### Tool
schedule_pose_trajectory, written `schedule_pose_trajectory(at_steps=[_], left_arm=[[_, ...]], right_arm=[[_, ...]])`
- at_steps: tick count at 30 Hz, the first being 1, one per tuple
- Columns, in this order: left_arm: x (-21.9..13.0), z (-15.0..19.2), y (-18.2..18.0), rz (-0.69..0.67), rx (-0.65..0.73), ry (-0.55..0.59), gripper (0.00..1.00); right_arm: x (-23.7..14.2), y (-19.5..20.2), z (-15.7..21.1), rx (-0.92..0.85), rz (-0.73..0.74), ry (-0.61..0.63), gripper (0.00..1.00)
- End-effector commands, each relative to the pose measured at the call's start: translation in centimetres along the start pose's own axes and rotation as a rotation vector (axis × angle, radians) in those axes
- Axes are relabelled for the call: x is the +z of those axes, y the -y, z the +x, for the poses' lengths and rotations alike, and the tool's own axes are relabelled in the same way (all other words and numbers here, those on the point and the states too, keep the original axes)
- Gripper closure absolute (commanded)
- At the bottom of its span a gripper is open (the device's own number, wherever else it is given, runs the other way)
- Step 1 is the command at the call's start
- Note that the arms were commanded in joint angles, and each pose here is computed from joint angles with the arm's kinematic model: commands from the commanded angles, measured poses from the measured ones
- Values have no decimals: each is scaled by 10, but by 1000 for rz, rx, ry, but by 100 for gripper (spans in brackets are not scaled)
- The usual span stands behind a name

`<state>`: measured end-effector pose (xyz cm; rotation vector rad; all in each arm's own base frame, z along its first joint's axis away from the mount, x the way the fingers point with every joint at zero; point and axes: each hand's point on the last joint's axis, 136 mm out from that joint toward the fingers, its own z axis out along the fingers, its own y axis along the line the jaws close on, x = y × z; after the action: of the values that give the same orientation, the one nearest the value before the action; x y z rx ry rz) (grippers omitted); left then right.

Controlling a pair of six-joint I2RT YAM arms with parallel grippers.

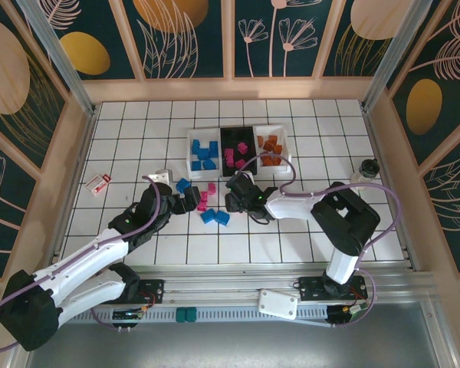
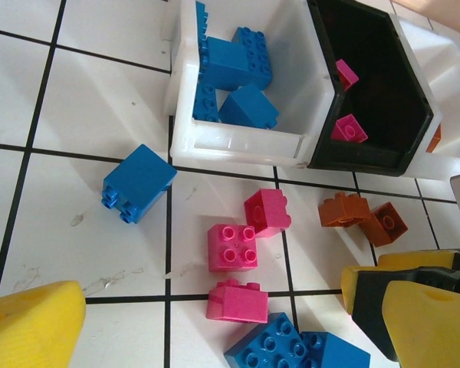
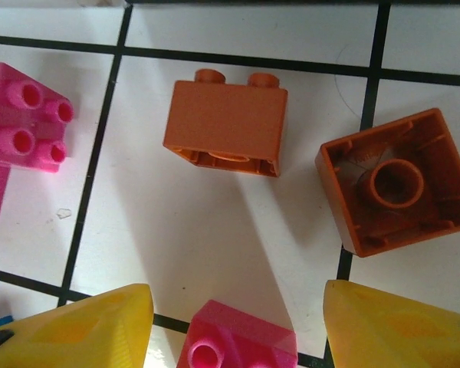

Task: Sort the legos into containers by color
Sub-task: Pick up the lego from the center of the table, then place the lego in the container.

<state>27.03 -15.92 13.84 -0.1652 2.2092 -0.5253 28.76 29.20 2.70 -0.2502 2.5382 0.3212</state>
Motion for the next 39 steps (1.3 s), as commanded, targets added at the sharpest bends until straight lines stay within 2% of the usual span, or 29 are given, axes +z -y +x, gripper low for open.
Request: schedule_pose_trajectory(at_steps=[1,4,10,13,17,21,25,31,33,35,36,39], left_arm=[[1,3,-4,-19,-11,-7,1],[2,4,-4,-21,-11,-9,1],[5,5,-5,-29,-1,-17,2],[5,6,-5,-30,0,-23,1],[6,7,-6,-37,3,-25,2],[8,8,-6,-39,-3,-34,1],[11,13,-6,-41,-3,-54,1],[12,18,-10,-56,1,-75,1],[13,20,-10,-56,-1,-82,1],[14,23,-11,-57,-4,-89,1],[15,24,-11,-58,-4,-95,2],[19,29,-11,-56,0,-114,2]], right_arm=[[5,13,22,-17,63,-52,39],[5,20,31,-20,83,-71,43],[-9,15,17,-42,45,-14,69],[-35,0,-14,-52,-25,78,75],[-68,-15,-71,-36,-121,206,77],[-66,-10,-124,2,-113,273,77],[-28,2,-154,33,-46,259,75],[11,15,-200,67,21,281,71],[19,18,-211,84,26,279,64],[21,16,-222,91,16,288,47],[18,13,-228,92,7,301,41],[0,4,-240,93,-31,336,36]])
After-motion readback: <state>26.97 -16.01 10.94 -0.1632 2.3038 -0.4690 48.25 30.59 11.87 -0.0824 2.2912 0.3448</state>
